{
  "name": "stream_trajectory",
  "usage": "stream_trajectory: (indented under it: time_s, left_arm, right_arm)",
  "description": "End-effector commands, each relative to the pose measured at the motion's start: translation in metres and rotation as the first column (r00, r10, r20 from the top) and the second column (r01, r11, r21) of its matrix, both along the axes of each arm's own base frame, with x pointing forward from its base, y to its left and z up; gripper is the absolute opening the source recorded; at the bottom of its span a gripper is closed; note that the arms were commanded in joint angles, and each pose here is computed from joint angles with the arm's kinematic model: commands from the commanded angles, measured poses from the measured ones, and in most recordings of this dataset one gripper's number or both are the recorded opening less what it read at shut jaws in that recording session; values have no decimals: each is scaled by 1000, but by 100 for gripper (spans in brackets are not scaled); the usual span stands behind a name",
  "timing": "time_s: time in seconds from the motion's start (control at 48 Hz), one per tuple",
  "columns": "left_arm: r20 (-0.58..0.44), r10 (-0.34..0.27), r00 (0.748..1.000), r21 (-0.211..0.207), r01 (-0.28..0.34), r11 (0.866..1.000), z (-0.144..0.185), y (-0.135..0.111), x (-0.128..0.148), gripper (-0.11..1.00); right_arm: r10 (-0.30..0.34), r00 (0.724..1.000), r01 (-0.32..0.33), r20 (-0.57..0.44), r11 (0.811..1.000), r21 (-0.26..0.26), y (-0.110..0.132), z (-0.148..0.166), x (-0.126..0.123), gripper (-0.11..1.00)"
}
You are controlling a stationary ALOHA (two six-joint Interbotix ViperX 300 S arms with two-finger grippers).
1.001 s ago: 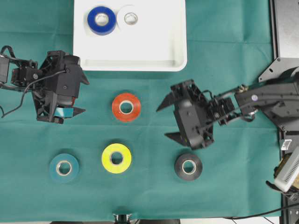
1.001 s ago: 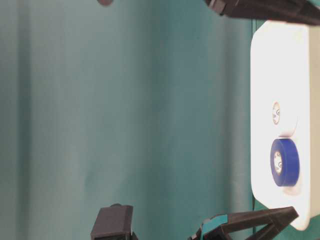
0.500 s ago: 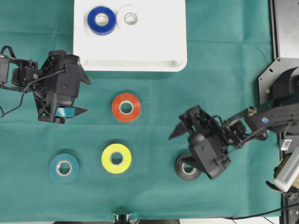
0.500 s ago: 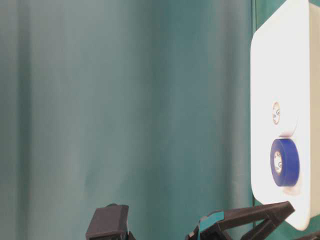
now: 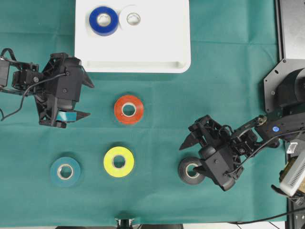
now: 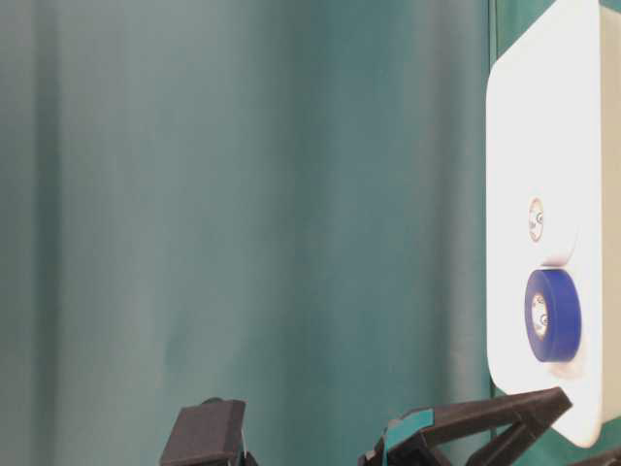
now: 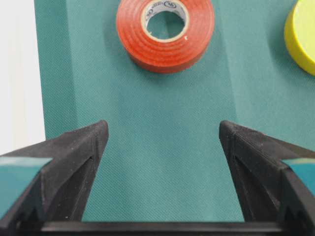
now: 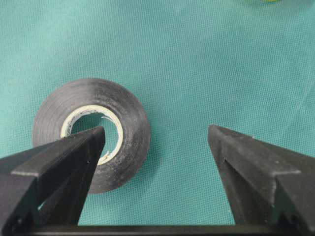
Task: Put the tape alternately from left to right into the white case.
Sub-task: 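Move the right gripper down over the black tape roll, then close the right gripper on the black roll's inner rim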
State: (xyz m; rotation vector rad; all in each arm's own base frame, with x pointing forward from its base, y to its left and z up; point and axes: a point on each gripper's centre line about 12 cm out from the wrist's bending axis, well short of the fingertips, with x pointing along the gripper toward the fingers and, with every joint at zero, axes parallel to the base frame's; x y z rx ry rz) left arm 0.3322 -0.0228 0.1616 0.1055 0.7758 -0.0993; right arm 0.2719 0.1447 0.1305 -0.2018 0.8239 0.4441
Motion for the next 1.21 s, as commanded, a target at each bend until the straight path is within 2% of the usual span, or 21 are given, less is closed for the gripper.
stream_trajectory:
  time_s: [0.0,0.313,0.563,1.001,1.105,1.188]
  left_arm:
    - [23,-2,1000,-3,2,1000,6,-1,2,100]
    - [18,-1,1000,-3,1,1000,4,-1,1,100]
    - [15,-1,1000,-3,1,1000,3,-1,1,100]
    - [9,-1,1000,-3,1,1000,1,-1,-1,100]
    - [6,-1,1000,-3,1,1000,0,-1,-2,100]
    - [1,-2,1000,-2,2,1000,-1,-1,-3,100]
  right_arm:
    - [6,1000,-6,26,1000,21,3,7,2,83]
    - [20,1000,-20,8,999,26,9,-11,7,83]
    - [21,999,-21,-31,1000,7,12,-27,12,83]
    - [20,999,-20,-35,1000,7,14,-29,16,82]
    - [21,999,-21,-33,1000,6,14,-29,16,75]
    - [21,999,-21,-29,1000,9,14,-27,16,55]
